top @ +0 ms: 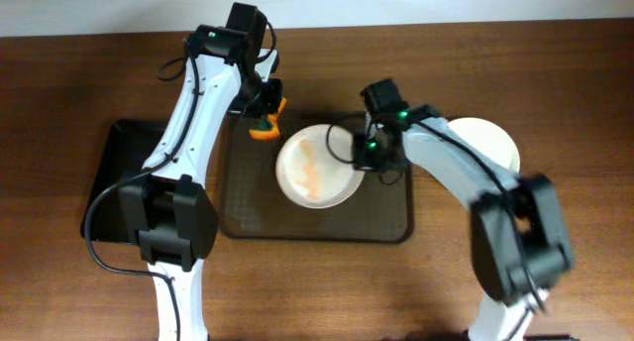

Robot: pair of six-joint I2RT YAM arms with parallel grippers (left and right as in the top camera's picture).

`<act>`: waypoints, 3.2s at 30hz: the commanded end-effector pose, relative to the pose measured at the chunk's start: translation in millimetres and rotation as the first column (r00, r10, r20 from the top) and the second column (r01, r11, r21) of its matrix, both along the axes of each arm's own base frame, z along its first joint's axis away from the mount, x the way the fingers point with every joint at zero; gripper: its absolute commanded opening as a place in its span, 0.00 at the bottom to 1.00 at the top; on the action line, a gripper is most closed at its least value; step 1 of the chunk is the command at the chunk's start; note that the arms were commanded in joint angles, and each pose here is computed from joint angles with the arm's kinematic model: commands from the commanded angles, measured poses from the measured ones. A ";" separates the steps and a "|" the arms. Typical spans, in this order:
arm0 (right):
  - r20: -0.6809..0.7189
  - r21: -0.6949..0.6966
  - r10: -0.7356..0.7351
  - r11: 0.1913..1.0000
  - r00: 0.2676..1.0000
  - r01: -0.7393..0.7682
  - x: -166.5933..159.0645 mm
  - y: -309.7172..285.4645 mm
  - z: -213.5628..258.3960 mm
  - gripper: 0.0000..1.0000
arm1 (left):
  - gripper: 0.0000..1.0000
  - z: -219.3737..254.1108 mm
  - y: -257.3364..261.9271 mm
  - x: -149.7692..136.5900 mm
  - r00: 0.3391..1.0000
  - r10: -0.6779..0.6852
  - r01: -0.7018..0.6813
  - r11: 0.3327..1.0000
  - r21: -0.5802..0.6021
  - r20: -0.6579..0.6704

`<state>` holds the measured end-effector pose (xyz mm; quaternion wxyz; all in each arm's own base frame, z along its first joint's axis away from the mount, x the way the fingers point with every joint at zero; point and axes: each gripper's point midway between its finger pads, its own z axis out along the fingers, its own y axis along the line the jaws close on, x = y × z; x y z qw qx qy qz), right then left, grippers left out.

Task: Clean dirty plates on tray and stack at the side
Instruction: 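Carry the last plate with the right gripper onto the stack at right, then place the sponge back on the black tray with the left gripper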

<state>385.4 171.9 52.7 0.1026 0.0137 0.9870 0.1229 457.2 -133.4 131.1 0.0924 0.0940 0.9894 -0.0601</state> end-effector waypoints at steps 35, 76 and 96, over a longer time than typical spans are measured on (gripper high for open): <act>0.036 0.112 -0.135 0.985 0.990 0.131 -18.1 -102.5 89.8 0.04 | 0.00 -3.5 22.1 12.3 0.999 0.041 -0.042 0.999 0.002 0.029; 0.152 0.070 -0.166 0.985 0.974 0.157 3.4 -154.7 180.9 0.57 | 1.00 130.9 193.1 -29.0 0.844 0.500 -0.513 0.858 0.025 0.195; 0.588 0.014 -0.150 0.984 0.795 0.175 -171.3 -158.2 348.2 0.98 | 1.00 140.3 171.5 -21.2 0.858 0.454 -0.470 0.883 0.011 0.241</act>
